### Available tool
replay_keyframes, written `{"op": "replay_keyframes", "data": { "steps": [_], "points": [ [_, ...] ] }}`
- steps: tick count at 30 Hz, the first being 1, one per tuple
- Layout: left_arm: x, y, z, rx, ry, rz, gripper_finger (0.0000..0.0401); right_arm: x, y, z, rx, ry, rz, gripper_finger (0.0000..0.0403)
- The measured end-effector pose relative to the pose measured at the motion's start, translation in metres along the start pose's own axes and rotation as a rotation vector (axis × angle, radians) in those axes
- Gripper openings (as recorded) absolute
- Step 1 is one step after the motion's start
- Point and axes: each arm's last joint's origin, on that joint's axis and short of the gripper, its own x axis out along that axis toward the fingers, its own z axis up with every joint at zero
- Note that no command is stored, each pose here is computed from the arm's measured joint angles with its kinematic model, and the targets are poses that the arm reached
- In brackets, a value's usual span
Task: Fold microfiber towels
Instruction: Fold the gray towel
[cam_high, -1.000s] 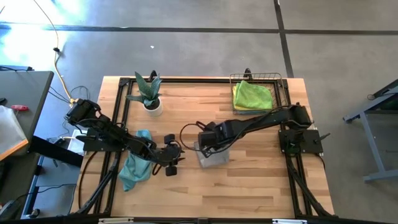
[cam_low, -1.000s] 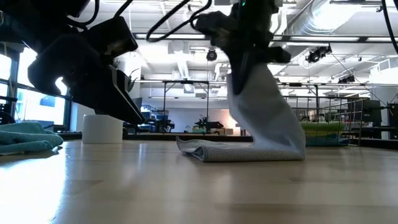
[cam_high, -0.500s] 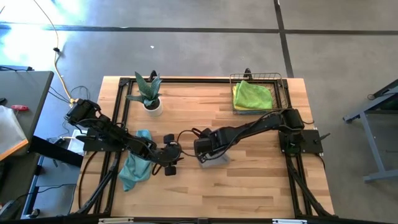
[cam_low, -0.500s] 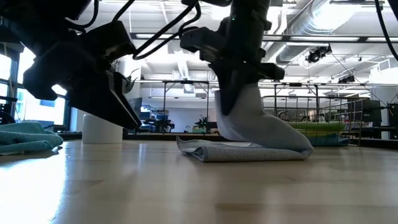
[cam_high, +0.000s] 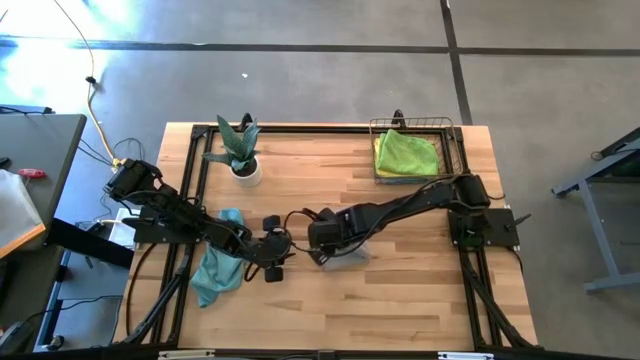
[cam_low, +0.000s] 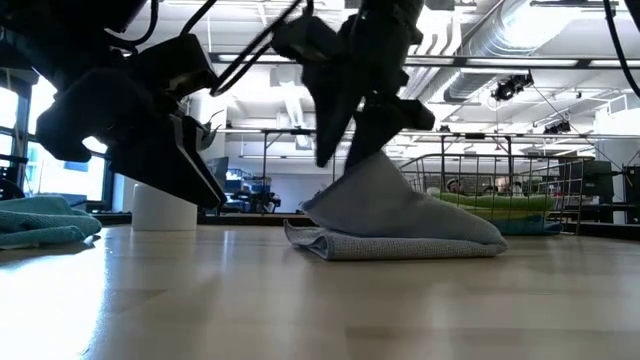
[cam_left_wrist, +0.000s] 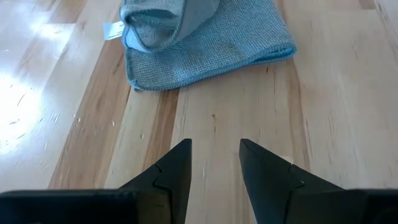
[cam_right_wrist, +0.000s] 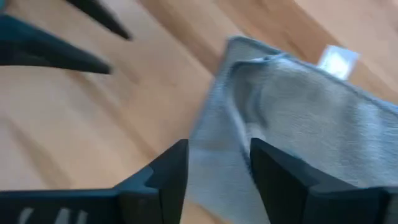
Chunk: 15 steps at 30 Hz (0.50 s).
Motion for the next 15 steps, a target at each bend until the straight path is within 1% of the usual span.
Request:
{"op": "replay_keyframes", "data": {
  "steps": [2,6,9,11,13,15],
  "points": [
    [0.0,0.0,0.0,0.0,0.0,0.0,0.0126,-0.003,0.001,0.001,0.001,0.007,0.023,0.0173],
    [0.0,0.0,0.0,0.001,0.003,0.002,0.0126,-0.015,-0.01,0.002,0.002,0.04,-0.039,0.0175],
    [0.0,0.0,0.0,-0.001,0.003,0.002,0.0126,-0.028,-0.023,0.002,-0.011,0.016,-0.154,0.0168],
    [0.0,0.0,0.0,0.0,0.003,0.002,0.0126,-0.034,-0.032,0.001,-0.02,-0.024,-0.272,0.0163],
    [0.0,0.0,0.0,-0.001,0.003,0.002,0.0126,-0.036,-0.041,0.0,-0.036,-0.05,-0.387,0.0157],
    [0.0,0.0,0.0,-0.001,0.003,0.003,0.0126,-0.035,-0.046,0.0,-0.051,-0.057,-0.459,0.0153]
  ]
}}
